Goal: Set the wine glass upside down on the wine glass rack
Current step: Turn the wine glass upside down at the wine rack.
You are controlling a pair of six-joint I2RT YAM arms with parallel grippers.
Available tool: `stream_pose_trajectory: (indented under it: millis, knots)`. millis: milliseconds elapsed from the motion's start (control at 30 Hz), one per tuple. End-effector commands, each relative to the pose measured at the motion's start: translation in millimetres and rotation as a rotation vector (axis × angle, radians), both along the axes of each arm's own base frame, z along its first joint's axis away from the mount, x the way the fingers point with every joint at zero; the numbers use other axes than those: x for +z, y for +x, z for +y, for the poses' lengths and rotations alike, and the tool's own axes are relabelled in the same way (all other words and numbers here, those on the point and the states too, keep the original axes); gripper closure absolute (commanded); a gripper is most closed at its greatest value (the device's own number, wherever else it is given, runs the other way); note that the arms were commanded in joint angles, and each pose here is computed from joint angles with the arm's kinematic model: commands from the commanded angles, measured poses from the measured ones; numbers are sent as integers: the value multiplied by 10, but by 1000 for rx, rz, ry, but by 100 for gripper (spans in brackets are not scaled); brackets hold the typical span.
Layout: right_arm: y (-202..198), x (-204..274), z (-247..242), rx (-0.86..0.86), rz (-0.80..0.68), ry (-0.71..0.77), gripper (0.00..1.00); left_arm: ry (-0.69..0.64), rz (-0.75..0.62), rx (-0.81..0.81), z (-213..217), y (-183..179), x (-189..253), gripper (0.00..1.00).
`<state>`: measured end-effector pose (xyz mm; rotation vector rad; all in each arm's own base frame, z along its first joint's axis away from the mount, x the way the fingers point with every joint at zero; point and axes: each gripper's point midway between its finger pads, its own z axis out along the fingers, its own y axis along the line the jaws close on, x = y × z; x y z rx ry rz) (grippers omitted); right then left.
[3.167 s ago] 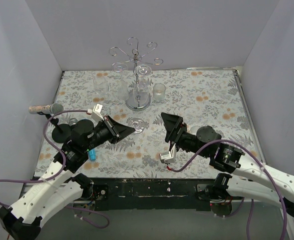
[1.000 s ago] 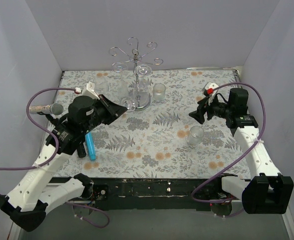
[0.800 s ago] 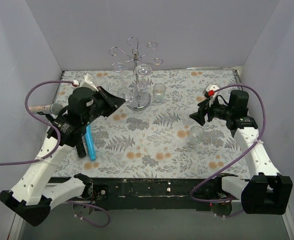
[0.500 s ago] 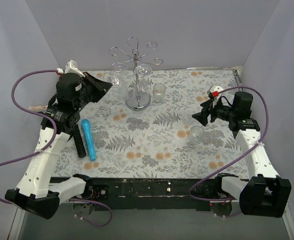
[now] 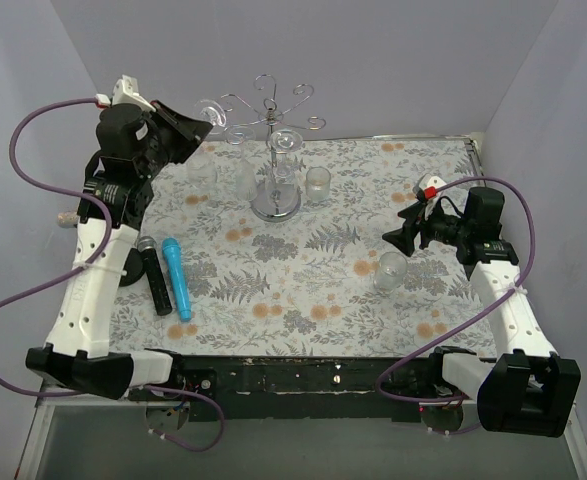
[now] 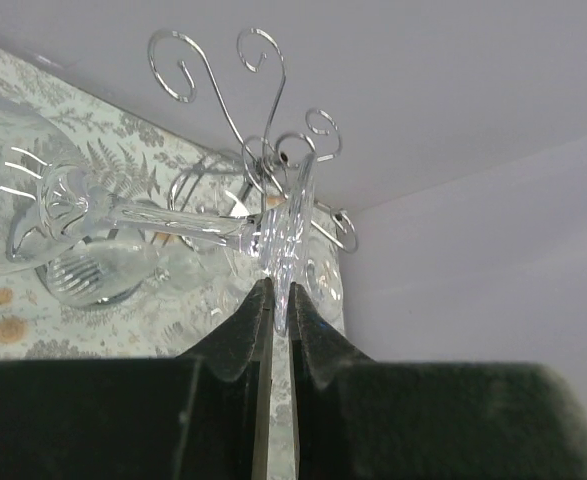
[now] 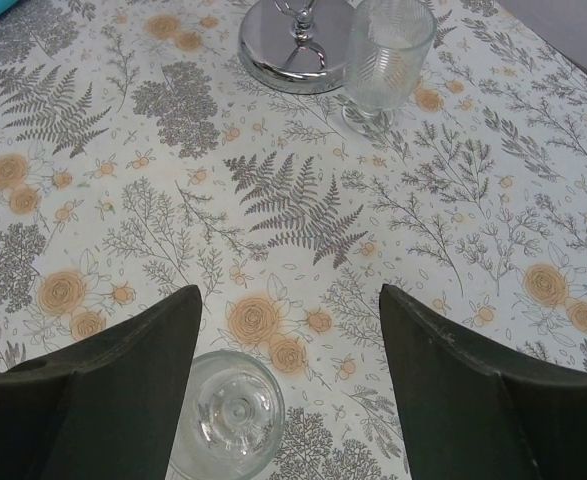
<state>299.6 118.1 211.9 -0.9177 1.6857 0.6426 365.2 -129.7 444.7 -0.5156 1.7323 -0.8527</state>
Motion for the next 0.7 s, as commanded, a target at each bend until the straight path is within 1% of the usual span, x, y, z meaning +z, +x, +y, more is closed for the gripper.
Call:
stream_pose_trajectory:
  millis: [0,100,200,333,367,667]
  knots:
    - [-32,109,35,33,-50,14,21,-36,-166,-28,109,138,534,100]
    - [-34,100,36,35,-48,14,21,-72,-186,-56,213,312,579,100]
    - [-39,90,35,36,-46,15,21,-114,-197,-138,194,473,560,100]
    - [-41,82,34,37,-43,17,21,-127,-200,-186,176,632,538,100]
    - [-39,74,36,39,-40,18,21,-128,-196,-166,301,705,505,100]
    - [-39,56,37,43,-35,20,21,-147,-175,-262,210,907,317,100]
